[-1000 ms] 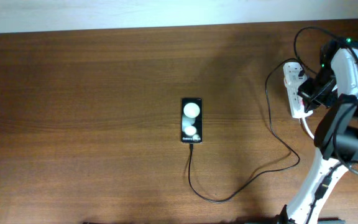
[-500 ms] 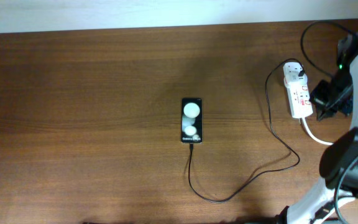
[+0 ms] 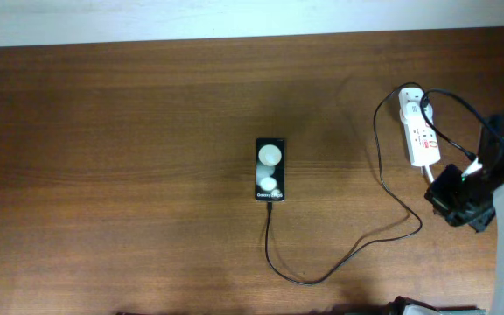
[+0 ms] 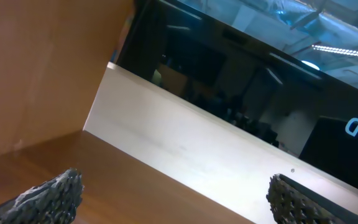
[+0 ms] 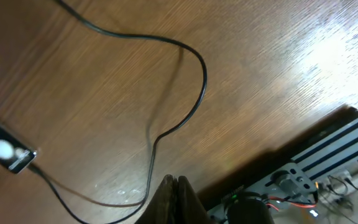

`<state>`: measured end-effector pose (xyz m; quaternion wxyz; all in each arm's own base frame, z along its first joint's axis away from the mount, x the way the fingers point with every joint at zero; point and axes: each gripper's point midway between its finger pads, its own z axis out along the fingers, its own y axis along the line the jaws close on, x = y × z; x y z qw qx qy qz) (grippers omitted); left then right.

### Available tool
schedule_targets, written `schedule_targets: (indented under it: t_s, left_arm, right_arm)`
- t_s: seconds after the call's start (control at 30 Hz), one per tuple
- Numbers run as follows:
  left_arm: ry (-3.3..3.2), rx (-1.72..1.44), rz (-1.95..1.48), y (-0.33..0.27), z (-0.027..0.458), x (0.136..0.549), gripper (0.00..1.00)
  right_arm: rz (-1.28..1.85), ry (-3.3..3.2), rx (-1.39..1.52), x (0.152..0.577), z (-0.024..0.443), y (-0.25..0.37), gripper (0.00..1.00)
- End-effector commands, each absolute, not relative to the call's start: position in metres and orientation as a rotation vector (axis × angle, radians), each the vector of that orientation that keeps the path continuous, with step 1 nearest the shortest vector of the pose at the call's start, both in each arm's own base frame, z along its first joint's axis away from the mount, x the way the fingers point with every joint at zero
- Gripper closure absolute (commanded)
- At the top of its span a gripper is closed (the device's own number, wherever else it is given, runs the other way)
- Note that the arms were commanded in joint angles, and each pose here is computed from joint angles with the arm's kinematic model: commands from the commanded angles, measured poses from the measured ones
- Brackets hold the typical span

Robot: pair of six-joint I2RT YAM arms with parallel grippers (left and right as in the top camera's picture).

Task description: Plug charger to phone and switch on socket

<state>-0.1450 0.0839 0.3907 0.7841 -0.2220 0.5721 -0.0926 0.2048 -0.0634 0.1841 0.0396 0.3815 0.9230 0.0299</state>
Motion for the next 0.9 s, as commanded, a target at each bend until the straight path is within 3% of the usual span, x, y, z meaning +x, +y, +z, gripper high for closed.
schedule_targets:
  t_s: [0.0,0.3,0.87]
  left_arm:
    - [1.209,-0.495,-0.196,0.086,0.394,-0.147,0.01]
    - [1.191,-0.520,-0.179,0.088,0.410,-0.125,0.01]
    - [1.471,-0.696,-0.235,0.059,0.337,0.089,0.01]
  right_arm:
    - [0.128,2.802,1.141,0.200,0.190,-0.056,0.96]
    - [0.125,2.828,1.113,0.195,0.191,-0.055,0.96]
    - [0.072,2.967,1.102,0.164,0.189,-0.050,0.96]
